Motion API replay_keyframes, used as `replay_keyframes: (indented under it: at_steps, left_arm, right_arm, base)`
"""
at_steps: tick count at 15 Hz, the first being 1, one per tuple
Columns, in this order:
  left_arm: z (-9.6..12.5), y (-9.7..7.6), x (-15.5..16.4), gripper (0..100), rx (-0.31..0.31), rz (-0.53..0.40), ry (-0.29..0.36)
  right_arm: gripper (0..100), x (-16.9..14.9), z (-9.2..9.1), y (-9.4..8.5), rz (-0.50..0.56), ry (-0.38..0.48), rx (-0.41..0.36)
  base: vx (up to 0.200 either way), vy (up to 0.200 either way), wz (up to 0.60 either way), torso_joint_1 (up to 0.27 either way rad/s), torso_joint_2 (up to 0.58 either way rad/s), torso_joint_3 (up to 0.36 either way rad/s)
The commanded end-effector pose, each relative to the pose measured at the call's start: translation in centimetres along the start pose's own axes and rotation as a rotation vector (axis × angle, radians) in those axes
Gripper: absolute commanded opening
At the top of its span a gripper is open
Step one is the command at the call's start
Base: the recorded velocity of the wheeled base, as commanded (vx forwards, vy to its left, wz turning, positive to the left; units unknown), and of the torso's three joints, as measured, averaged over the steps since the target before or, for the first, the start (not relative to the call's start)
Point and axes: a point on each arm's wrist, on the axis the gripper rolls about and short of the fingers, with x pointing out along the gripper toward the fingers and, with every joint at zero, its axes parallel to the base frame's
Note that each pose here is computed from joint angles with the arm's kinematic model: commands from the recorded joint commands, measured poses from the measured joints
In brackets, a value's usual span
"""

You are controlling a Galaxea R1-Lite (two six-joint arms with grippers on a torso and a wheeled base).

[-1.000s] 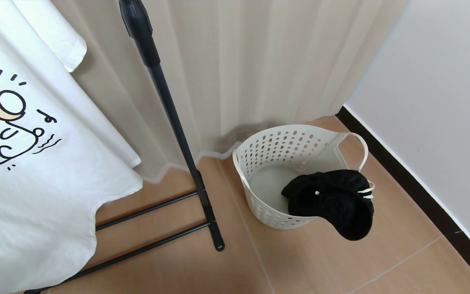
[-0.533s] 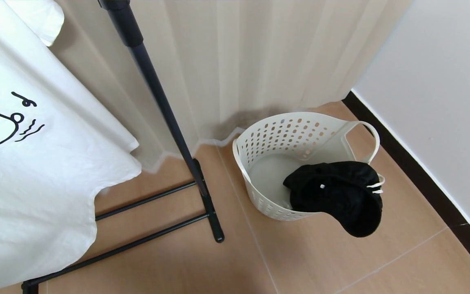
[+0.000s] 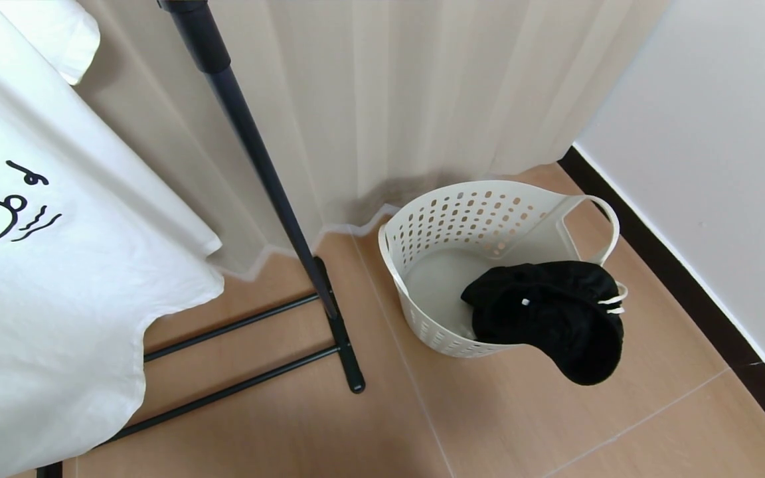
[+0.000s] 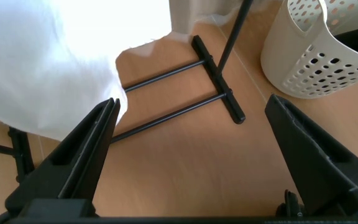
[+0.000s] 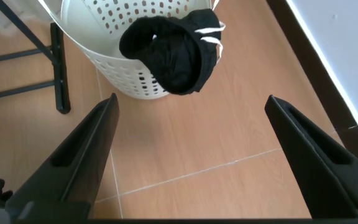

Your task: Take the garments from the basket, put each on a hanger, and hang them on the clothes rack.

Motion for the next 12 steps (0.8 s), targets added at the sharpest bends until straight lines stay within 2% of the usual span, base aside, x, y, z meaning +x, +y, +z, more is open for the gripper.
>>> replay_keyframes:
  at_steps: [1,3,6,12]
  left_arm:
    - [0.0,0.0,0.0,100,0.0,0.0,0.001]
    - [0.0,0.0,0.0,100,0.0,0.0,0.001]
    - [0.0,0.0,0.0,100,0.0,0.0,0.001]
    - [0.0,0.0,0.0,100,0.0,0.0,0.001]
  right_arm:
    - [100,0.8,0.2,-0.1,0.029,0.098,-0.025]
    - [100,1.3,0.4,-0.1,0.042,0.163,-0.044]
    - [100,2.4,0.7,0.0,0.109,0.278,-0.115]
    - [100,6.2,3.2,0.0,0.195,0.386,-0.218]
  base:
    - [0.0,0.0,0.0,0.0,0.0,0.0]
    - [0.0,0.0,0.0,0.0,0.0,0.0]
    - [0.0,0.0,0.0,0.0,0.0,0.0]
    - [0.0,0.0,0.0,0.0,0.0,0.0]
